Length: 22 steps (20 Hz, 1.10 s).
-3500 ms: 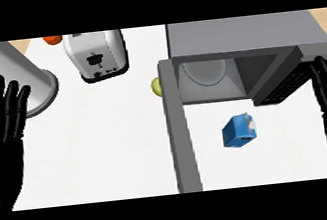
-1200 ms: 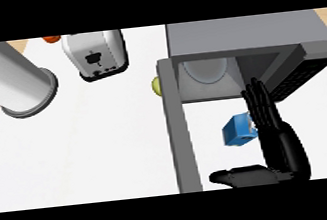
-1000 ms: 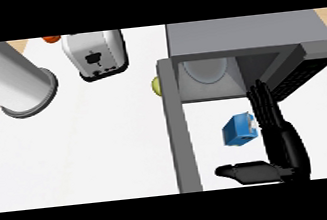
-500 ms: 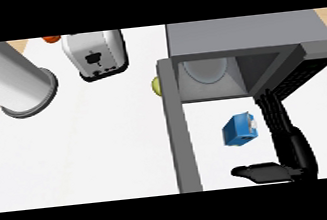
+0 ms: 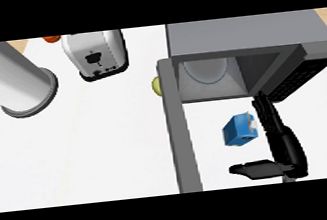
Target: Pick up the milk, place it into the microwave and close the microwave
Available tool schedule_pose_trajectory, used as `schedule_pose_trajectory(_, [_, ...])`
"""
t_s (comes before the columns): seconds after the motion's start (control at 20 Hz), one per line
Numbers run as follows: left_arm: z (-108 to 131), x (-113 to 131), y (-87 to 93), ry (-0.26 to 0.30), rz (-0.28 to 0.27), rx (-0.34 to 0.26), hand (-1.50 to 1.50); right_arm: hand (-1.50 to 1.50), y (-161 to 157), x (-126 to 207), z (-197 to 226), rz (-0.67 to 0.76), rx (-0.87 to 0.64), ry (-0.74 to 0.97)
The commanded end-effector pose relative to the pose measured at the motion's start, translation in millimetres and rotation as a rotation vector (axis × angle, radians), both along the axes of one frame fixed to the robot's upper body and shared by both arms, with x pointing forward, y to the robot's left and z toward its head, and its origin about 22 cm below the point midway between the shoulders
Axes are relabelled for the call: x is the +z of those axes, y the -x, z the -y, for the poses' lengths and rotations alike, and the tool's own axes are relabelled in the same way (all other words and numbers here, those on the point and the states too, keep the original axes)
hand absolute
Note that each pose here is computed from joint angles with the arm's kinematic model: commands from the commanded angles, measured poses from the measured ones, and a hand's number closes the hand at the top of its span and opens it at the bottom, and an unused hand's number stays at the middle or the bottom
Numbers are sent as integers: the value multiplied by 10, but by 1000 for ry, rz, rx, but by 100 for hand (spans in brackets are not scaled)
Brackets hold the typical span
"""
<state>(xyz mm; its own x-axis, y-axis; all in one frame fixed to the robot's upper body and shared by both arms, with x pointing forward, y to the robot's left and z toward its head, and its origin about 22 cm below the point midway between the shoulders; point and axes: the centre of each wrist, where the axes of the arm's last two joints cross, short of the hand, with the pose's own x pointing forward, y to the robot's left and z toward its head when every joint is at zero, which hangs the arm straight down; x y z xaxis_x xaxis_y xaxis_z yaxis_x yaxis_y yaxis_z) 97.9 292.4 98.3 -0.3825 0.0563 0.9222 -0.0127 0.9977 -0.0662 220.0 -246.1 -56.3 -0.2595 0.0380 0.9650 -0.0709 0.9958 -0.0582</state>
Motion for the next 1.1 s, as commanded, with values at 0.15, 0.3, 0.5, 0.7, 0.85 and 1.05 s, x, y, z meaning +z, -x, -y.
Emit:
schedule_pose_trajectory(0.15, [92, -120, 89, -2, 4, -21, -150, -150, -288, -253, -120, -31, -52, 20])
schedule_pose_trajectory(0.3, [58, -132, 32, -14, 2, 3, -150, -150, -268, -334, -109, -31, -115, 79])
schedule_pose_trajectory(0.5, [134, -98, -24, -15, -3, 5, -150, -150, -316, -520, 48, -76, -196, 147])
schedule_pose_trajectory(0.7, [63, -113, 59, -6, -6, -15, -150, -150, -310, -652, 493, -78, -196, 137])
schedule_pose_trajectory(0.85, [43, -26, 44, -9, -23, -4, -150, -150, -196, -674, 583, -88, -74, 22])
schedule_pose_trajectory(1.05, [30, 19, 27, 5, -6, -10, -150, -150, -178, -742, 390, -118, 222, -111])
